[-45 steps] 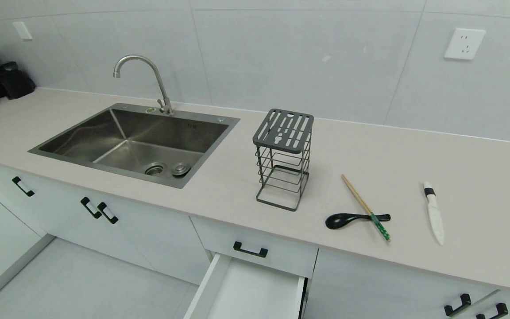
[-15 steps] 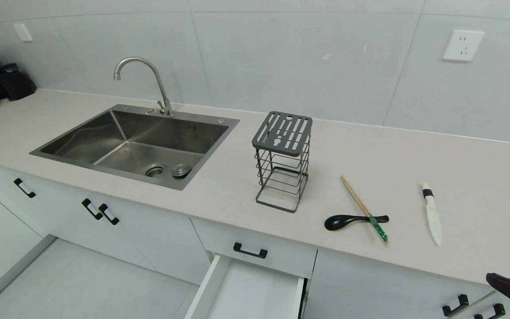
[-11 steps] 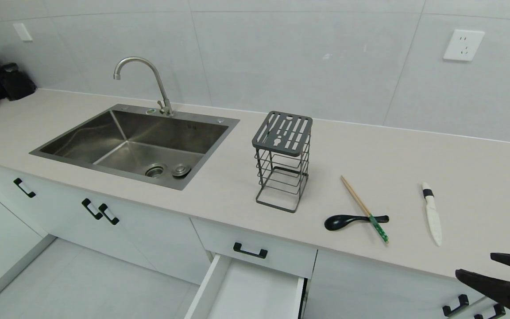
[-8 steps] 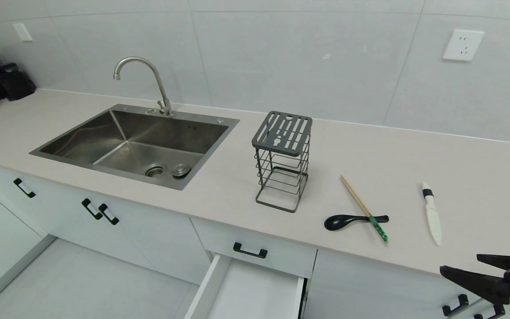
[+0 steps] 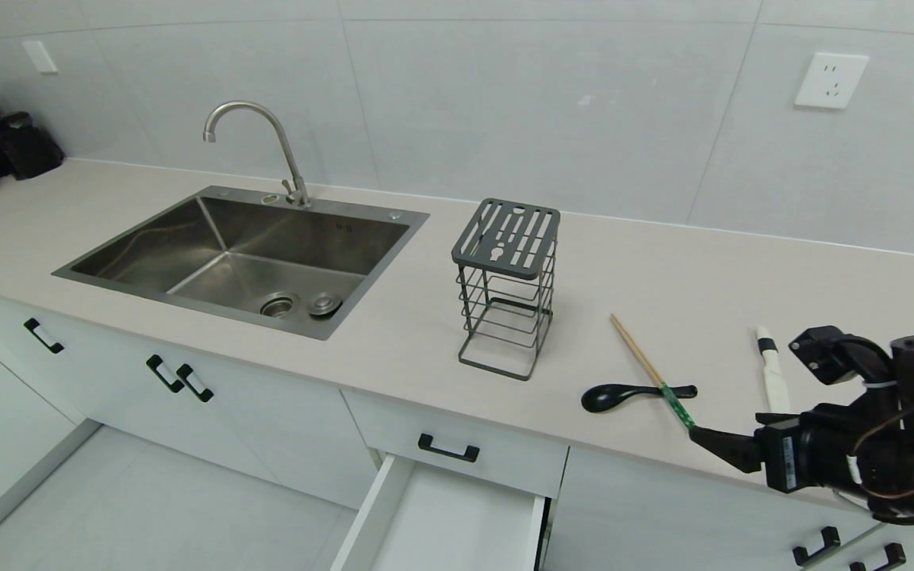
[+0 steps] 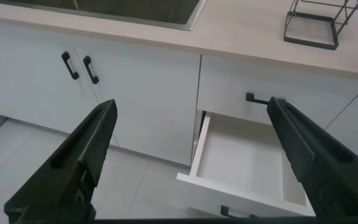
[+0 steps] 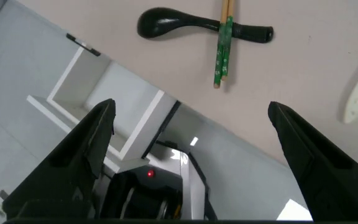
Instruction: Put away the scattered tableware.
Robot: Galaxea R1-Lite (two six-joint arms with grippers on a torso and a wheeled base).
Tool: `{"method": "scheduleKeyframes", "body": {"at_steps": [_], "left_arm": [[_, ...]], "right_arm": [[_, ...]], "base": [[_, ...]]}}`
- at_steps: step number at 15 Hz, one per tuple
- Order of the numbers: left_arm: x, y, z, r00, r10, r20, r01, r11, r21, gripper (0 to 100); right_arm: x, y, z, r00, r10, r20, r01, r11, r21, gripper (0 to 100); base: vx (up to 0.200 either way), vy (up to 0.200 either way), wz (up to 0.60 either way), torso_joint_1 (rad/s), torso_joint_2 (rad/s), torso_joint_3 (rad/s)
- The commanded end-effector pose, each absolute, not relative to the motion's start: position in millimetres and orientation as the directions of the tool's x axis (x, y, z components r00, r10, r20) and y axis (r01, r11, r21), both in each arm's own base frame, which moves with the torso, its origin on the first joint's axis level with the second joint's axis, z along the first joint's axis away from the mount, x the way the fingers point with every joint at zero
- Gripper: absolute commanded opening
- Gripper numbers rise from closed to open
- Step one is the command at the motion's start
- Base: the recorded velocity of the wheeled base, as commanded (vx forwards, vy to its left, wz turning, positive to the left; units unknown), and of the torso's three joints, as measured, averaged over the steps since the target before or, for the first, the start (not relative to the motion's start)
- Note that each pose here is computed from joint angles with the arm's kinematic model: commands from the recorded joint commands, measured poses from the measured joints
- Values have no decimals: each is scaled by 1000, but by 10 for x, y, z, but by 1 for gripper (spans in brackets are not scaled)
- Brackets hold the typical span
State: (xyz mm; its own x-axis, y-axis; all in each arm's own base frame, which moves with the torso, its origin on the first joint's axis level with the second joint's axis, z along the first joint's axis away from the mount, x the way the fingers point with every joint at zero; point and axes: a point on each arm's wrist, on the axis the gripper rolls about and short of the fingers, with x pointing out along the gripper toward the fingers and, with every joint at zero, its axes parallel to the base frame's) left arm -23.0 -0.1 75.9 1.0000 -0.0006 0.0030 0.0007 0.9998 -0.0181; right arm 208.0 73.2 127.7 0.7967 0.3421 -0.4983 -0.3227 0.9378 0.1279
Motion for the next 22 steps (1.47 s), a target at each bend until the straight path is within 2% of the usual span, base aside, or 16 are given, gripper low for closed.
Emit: {"method": "scheduleKeyframes", "body": {"at_steps": [1,17,21,22], "left_arm": [[-229,-1,759,1000,0,2,0,1000,-18,100],[-229,-1,759,1000,0,2,0,1000,-18,100],[-229,-1,759,1000,0,2,0,1000,-18,100],[-229,-1,759,1000,0,2,0,1000,-18,100]], "right_arm": [[2353,831,946,750,304,-588,-299,948,109,100],[2910,1073,688,757,307,-577,-319,944,83,100],[3000,1101,715,776,293,-558,-305,950,74,100],[3007,1094,701,781,273,-562,-286,956,67,0]], "base": [[0,0,0,0,0,0],[0,0,0,0,0,0],[0,0,0,0,0,0],[0,0,0,0,0,0]]}}
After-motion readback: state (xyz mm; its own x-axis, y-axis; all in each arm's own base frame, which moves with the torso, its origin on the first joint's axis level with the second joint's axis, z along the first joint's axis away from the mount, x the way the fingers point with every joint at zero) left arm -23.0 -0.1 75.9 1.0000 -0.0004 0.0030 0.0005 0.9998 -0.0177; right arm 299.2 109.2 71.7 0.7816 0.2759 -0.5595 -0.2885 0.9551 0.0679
